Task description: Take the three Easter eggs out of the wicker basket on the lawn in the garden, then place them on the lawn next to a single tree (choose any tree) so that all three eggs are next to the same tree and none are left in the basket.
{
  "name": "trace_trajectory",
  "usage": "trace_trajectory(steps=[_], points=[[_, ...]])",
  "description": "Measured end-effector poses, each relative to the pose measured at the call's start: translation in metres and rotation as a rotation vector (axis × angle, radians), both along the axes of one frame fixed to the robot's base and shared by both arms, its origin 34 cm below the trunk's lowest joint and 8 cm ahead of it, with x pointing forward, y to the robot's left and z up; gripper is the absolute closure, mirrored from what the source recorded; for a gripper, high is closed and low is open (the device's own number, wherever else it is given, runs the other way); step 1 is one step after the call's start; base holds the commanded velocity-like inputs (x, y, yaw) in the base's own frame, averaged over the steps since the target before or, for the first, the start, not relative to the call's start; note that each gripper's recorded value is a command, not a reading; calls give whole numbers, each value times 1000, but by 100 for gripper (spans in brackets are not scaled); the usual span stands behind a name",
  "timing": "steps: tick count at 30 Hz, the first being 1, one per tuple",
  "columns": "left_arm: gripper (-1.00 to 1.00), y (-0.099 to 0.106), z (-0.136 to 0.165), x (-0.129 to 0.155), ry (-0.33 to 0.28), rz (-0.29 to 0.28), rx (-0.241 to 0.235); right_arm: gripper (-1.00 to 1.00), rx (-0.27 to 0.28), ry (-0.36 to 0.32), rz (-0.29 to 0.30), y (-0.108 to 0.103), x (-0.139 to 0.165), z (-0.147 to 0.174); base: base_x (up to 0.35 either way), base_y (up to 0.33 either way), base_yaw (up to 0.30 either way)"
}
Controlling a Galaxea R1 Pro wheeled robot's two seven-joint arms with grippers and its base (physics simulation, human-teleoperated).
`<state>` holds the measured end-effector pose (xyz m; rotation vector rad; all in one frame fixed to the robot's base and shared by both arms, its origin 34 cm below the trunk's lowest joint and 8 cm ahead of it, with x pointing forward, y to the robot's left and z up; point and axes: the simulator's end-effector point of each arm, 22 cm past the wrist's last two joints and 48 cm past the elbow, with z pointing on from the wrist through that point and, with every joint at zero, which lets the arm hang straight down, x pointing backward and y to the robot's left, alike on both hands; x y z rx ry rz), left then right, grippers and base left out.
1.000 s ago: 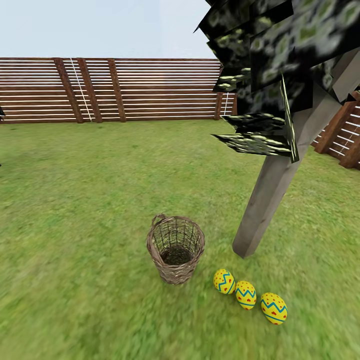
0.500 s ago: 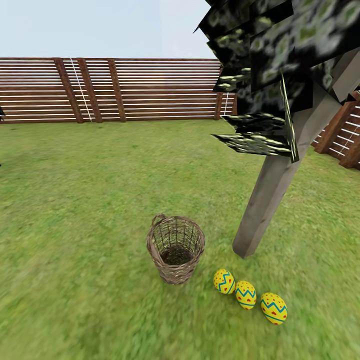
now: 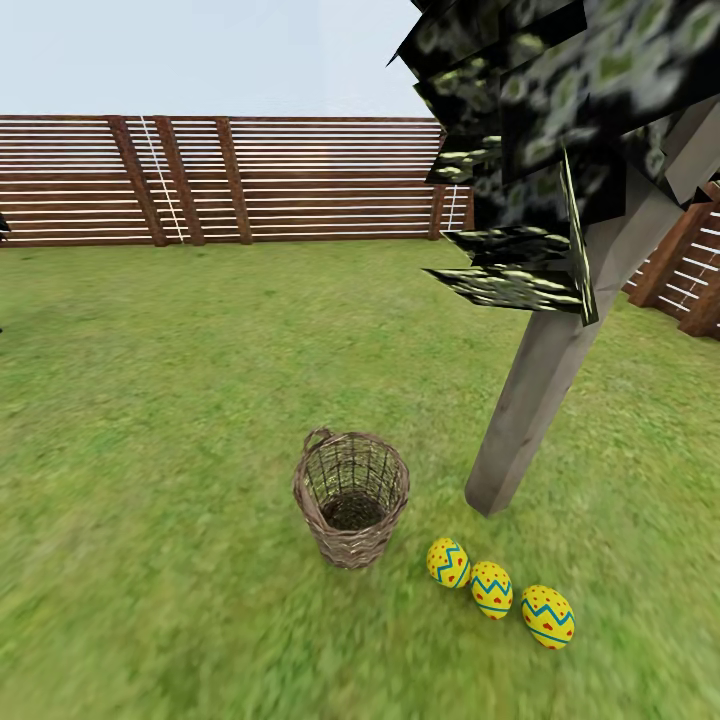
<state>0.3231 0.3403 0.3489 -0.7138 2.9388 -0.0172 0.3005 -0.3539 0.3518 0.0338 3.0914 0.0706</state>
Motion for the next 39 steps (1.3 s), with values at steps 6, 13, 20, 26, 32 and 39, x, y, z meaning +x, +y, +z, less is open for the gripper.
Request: trace_trajectory(steps=[6,13,20,26,32,39], points=[[-100,0,0,0,0,0,0,-100,0,0,0,0,0,0,0,0,0],[-100,0,0,0,0,0,0,-100,0,0,0,0,0,0,0,0,0],[-100,0,0,0,0,0,0,-100,0,0,0,0,0,0,0,0,0],[-100,0,0,0,0,0,0,-100,0,0,1,0,0,0,0,0,0],[-100,0,0,0,0,0,0,-100,0,0,0,0,0,0,0,0,0],[-100,0,0,0,0,0,0,-100,0,0,0,0,0,0,0,0,0]])
